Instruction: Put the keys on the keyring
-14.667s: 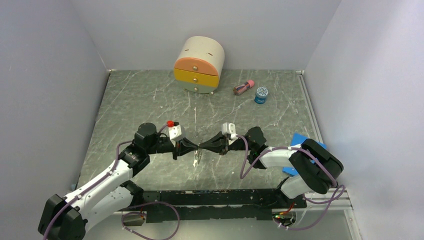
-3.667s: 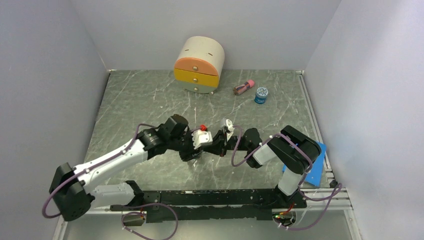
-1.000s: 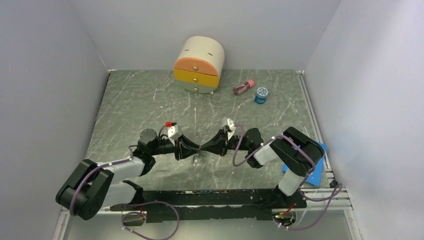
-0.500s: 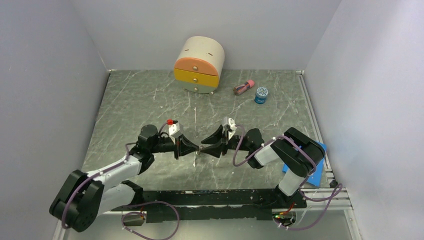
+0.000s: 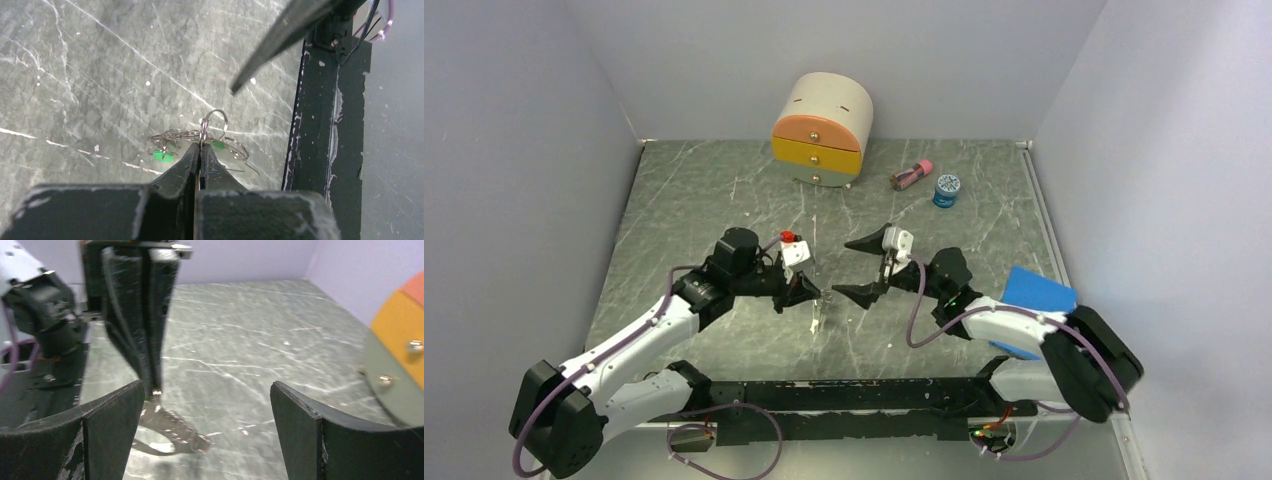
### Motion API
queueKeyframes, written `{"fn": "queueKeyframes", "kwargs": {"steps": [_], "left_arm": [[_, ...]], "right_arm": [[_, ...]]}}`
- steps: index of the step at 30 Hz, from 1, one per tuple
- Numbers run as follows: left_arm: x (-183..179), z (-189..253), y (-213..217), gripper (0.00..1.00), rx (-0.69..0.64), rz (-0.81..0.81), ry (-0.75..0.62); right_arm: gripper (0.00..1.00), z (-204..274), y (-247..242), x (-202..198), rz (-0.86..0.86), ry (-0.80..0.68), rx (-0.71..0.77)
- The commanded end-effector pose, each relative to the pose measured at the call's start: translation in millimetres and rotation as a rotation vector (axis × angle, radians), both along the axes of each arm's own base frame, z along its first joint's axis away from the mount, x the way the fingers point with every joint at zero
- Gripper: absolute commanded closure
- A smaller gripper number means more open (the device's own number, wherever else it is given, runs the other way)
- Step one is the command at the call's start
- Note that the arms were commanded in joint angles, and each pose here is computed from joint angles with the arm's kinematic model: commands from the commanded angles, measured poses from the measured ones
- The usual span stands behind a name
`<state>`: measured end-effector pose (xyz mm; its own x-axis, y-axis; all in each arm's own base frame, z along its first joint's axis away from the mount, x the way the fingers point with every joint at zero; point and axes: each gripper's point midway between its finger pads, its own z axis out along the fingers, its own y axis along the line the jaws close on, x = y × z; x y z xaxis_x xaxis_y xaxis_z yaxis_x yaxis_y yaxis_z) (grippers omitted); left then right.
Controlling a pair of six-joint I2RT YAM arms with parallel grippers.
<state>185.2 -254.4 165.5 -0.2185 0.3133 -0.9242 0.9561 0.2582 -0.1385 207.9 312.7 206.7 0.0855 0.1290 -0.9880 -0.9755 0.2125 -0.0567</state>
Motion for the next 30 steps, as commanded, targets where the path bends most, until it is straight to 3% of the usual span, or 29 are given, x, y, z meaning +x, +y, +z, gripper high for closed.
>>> {"fn": "queueKeyframes", "kwargs": {"steps": [1,5,10,19,23,30], "left_arm": [[0,-3,11,0.97,0.135,0.008,-0.027],[4,1,25,0.98,0.212,0.043,-0.058],[10,14,51,0.98,0.336,0.113,-0.114],[14,5,68,0.97,0.466,0.142,-0.083],[19,-15,51,0.97,0.453,0.119,-0.048],[20,-58,3,0.97,0.474,0.051,-0.019]], "right_arm": [[0.01,6,-20,40,-0.223,-0.13,-0.194],[0.01,23,-45,66,-0.411,-0.152,-0.266],[0.01,38,-67,88,-0.613,-0.048,-0.218],[0.01,15,-57,86,-0.597,0.14,-0.135],[0.01,-1,-57,80,-0.585,0.195,-0.092],[0.01,-17,-65,58,-0.537,0.164,-0.033]]}}
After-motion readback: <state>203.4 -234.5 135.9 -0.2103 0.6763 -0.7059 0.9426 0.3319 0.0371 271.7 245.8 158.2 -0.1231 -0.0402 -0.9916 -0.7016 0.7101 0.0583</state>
